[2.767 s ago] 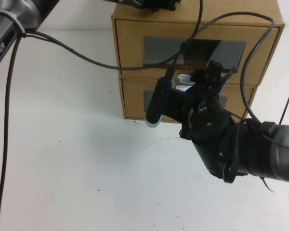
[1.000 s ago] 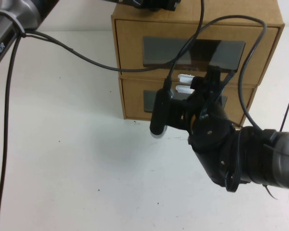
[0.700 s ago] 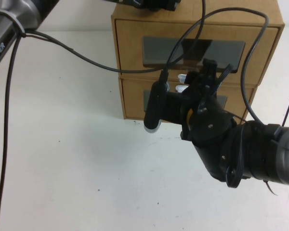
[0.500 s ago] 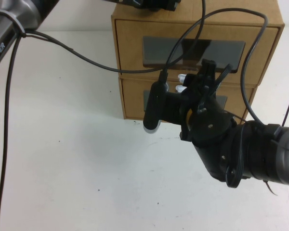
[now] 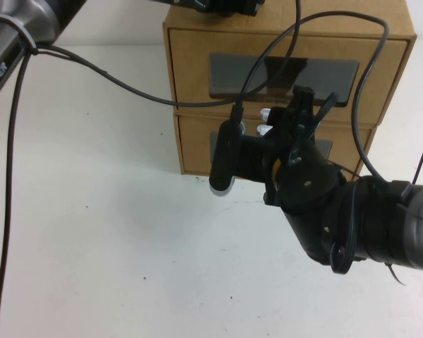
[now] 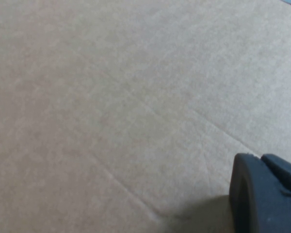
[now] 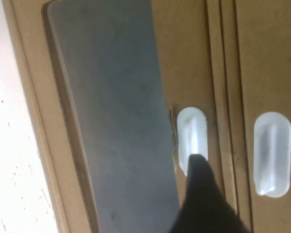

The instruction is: Open the shoe box

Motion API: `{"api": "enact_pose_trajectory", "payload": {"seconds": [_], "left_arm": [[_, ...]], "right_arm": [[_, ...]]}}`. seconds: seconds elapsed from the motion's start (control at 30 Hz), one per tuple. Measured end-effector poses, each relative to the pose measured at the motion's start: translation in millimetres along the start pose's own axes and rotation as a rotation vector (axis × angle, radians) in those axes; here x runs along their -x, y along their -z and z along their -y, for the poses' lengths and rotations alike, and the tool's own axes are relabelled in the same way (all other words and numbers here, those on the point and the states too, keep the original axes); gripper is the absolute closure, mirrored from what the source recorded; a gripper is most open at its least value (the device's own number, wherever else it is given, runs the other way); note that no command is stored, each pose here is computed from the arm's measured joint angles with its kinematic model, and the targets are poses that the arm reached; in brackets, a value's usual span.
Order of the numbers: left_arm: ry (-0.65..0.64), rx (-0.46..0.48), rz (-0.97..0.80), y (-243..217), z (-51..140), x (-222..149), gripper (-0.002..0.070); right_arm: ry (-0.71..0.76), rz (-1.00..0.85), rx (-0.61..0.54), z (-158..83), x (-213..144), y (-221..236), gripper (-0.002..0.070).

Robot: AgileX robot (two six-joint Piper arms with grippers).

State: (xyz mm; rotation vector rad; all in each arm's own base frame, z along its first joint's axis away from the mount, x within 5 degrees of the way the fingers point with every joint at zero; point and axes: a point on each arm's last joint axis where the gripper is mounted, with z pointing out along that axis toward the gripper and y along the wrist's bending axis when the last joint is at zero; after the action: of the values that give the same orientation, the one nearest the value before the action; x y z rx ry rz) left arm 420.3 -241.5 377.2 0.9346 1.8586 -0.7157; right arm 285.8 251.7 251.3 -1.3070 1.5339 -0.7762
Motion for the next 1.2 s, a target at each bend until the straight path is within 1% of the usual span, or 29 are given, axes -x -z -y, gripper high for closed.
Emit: {"api": "enact_pose_trajectory", "payload": {"seconds": [0.1,0.27,0.57,0.93,1.2], "left_arm": [[0.0,-0.001,-0.001,0.0,0.1,-0.1,0.0682],[0.0,-0.002,-0.003,0.0,0.2,-0.2,0.0682],[-0.002,-0.005,-0.005,0.0,0.4,-0.5,0.0682],[-0.004,-0.005,-0.005,0.0,0.4,-0.5,0.0682],[-0.005,-0.004,-0.006,0.0,0.3,-0.6,0.0682]], "right_arm": [[-0.003,0.002,-0.002,1.0,0.5,-0.1,0.031],[-0.01,-0.014,-0.004,4.1,-5.2,-4.4,0.0299],[-0.007,0.028,0.027,2.4,-3.1,-6.0,0.033],[0.03,0.016,0.009,-1.3,-1.7,-12.1,0.0332],[0.068,-0.005,-0.015,-3.3,-3.8,-20.0,0.0366]]}}
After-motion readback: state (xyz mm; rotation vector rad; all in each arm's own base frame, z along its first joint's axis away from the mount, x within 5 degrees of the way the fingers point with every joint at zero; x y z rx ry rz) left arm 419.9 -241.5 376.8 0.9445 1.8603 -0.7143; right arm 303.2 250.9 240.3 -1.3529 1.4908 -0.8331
